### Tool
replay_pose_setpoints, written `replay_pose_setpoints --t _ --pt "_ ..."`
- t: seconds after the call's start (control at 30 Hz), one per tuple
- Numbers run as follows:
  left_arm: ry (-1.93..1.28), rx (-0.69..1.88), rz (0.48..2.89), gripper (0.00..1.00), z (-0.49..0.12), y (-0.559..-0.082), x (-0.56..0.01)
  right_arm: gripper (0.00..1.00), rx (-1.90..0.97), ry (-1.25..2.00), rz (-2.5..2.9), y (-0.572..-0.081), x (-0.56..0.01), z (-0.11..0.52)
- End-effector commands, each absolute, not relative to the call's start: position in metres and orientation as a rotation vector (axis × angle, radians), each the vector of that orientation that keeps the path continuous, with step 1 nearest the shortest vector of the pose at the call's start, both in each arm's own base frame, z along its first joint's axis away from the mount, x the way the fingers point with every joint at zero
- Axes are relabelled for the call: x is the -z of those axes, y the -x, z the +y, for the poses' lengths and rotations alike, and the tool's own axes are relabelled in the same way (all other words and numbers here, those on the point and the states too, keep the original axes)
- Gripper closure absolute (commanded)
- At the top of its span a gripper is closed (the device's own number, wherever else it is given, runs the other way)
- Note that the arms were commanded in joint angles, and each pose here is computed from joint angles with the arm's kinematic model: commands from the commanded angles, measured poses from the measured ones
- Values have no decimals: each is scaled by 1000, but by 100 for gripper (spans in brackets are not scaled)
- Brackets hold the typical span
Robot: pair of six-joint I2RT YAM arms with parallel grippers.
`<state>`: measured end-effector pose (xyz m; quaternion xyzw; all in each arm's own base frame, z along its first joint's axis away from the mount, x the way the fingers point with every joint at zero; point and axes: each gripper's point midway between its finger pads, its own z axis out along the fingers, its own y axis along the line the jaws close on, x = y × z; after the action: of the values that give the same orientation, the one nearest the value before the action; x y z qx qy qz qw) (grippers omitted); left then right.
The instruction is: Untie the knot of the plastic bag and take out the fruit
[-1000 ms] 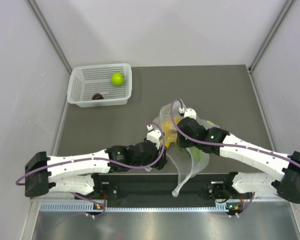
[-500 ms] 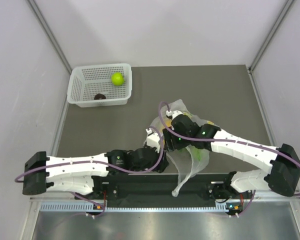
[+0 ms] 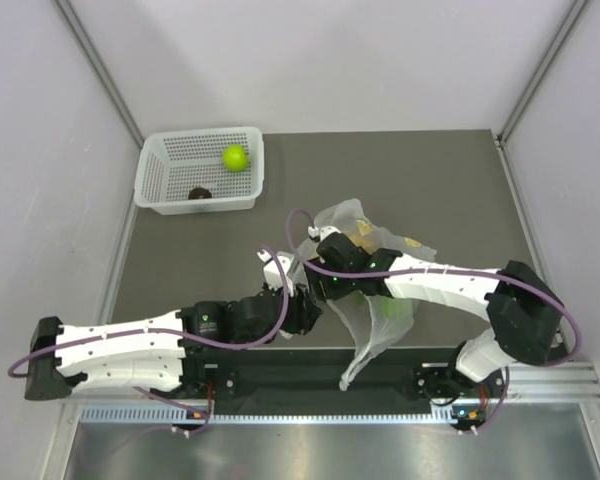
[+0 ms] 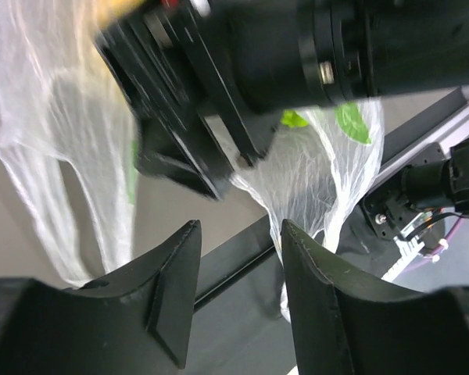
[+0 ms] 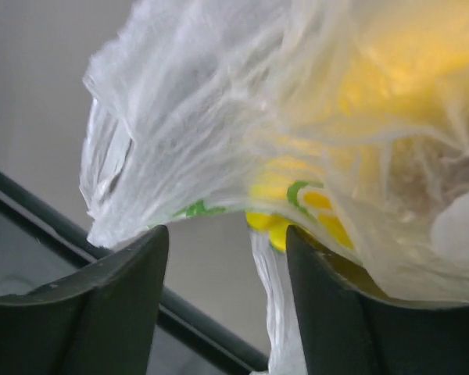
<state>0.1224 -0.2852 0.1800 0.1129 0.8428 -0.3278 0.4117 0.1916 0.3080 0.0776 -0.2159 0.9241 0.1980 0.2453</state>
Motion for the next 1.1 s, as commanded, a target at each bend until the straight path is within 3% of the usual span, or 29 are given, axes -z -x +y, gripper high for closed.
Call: replay_pose_setpoints --t 0.0,0.07,0.2,0.5,0.73,1.07 --pt "-289 809 2142 50 -284 -121 -169 41 -667 489 2308 -228 -130 353" --pt "-309 813 2148 53 -287 -118 -167 48 -665 462 2266 -237 -142 358" --pt "-326 808 2154 56 -288 -118 -160 51 -599 432 2236 -257 -152 358" --pt "-315 662 2115 54 -296 -140 -133 41 -462 368 2285 -284 -150 336" --pt "-339 520 2081 51 -313 -181 -133 40 -422 358 2337 -267 -135 308" --pt "-413 557 2089 51 -330 -227 -138 39 -520 358 2369 -234 -129 294"
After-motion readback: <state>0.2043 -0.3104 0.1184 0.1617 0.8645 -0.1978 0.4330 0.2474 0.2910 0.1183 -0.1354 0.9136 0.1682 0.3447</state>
